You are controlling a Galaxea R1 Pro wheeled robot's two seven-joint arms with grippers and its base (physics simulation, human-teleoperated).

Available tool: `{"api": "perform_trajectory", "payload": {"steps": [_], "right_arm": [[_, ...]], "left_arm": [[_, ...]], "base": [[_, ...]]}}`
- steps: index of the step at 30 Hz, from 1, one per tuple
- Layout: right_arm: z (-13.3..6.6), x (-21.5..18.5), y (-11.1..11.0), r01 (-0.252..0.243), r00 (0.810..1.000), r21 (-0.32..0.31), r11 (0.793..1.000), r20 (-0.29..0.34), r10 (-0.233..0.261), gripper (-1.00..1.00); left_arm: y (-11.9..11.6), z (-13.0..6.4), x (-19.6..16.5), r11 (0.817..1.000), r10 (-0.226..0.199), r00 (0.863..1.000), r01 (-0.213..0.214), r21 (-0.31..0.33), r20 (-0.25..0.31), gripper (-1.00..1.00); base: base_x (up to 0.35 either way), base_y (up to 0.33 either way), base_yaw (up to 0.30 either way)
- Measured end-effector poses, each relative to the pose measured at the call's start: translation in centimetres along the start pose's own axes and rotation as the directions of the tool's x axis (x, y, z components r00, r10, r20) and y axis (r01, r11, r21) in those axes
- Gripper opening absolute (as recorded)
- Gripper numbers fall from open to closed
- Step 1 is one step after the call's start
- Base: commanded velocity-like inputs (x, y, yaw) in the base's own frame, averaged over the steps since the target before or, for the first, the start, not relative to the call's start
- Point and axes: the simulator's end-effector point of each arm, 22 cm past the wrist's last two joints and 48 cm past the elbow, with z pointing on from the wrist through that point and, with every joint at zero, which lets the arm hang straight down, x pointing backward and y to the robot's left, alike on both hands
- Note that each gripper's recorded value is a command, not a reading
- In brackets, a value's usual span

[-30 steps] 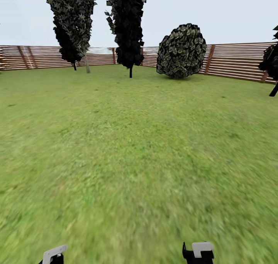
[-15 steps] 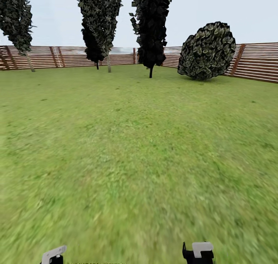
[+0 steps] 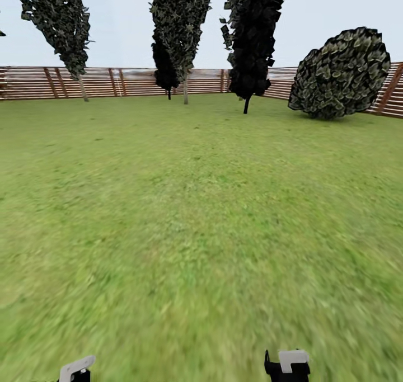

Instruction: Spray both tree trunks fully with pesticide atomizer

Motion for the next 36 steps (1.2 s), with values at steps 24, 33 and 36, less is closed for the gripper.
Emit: {"api": "perform_trajectory", "payload": {"steps": [24,33,36], "right_arm": [[-0.03,0.06,0.02,0.0,1.0,-0.001,1.0,-0.001,0.0,1.0],[-0.02,0.05,0.02,0.0,1.0,-0.001,1.0,-0.001,0.0,1.0],[-0.02,0.04,0.02,0.0,1.0,-0.001,1.0,-0.001,0.0,1.0]], "left_arm": [[-0.01,-0.08,0.29,1.0,-0.003,1.0,0.003,0.0,-0.005,-1.0],[0.0,-0.08,0.3,1.0,-0.003,1.0,0.003,0.0,-0.005,-1.0],[-0.01,-0.09,0.3,1.0,-0.003,1.0,0.003,0.0,-0.005,-1.0]], "base": [[0.268,0.206,0.285],[0.261,0.223,0.285],[0.261,0.223,0.285]]}}
